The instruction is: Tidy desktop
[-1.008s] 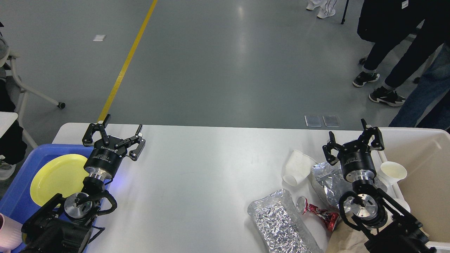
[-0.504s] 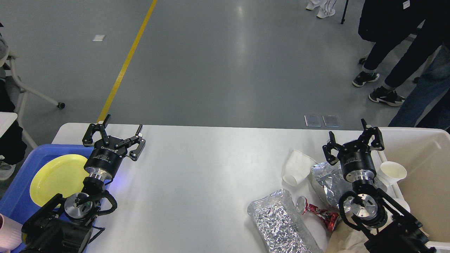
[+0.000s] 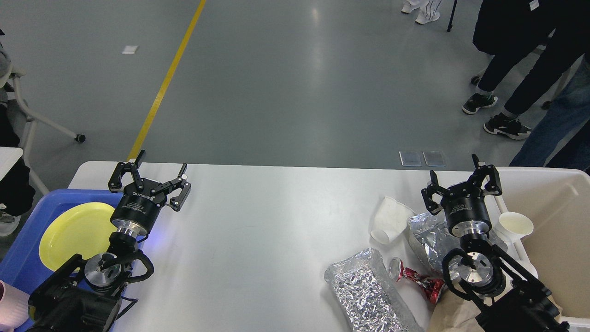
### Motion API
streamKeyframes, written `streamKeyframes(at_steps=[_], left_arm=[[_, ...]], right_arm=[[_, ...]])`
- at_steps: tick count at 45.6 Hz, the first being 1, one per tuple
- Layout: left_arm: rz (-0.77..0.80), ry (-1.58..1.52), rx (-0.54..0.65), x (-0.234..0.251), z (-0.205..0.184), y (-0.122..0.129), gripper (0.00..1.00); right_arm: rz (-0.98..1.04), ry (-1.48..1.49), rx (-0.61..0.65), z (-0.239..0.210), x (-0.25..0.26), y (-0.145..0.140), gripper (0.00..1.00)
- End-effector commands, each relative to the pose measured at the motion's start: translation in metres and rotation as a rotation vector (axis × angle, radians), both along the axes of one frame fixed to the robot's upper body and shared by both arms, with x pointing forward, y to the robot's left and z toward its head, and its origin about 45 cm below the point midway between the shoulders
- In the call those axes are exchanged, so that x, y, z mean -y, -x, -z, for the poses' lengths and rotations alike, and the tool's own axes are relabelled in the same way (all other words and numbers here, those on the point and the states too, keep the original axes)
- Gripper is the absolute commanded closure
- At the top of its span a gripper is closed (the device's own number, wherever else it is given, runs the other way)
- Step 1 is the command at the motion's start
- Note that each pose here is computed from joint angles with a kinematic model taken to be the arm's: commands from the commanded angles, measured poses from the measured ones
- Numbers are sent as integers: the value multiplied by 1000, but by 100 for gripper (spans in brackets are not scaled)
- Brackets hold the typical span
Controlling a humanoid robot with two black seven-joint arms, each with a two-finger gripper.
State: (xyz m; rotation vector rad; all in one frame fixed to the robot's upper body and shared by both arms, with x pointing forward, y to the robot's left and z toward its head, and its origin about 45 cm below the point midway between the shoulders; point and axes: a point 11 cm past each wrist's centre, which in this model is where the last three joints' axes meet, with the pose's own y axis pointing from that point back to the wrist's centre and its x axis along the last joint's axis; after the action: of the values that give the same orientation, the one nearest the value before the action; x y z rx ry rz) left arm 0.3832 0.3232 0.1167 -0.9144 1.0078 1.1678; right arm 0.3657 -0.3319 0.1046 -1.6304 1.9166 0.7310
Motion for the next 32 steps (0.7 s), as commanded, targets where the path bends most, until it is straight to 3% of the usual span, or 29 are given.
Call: streamKeyframes(at_steps=[1, 14, 26, 32], left_arm=[[0, -1, 0, -1, 0, 0, 4], [0, -1, 0, -1, 0, 0, 4], [0, 0, 0, 0, 0, 0, 4], [0, 0, 0, 0, 0, 0, 4]], right_arm=[[2, 0, -4, 0, -1, -1, 0], [16, -15, 53, -30, 6, -26, 0], [146, 111, 227, -138, 110, -58, 0], [238, 211, 209, -154, 165, -47, 0]])
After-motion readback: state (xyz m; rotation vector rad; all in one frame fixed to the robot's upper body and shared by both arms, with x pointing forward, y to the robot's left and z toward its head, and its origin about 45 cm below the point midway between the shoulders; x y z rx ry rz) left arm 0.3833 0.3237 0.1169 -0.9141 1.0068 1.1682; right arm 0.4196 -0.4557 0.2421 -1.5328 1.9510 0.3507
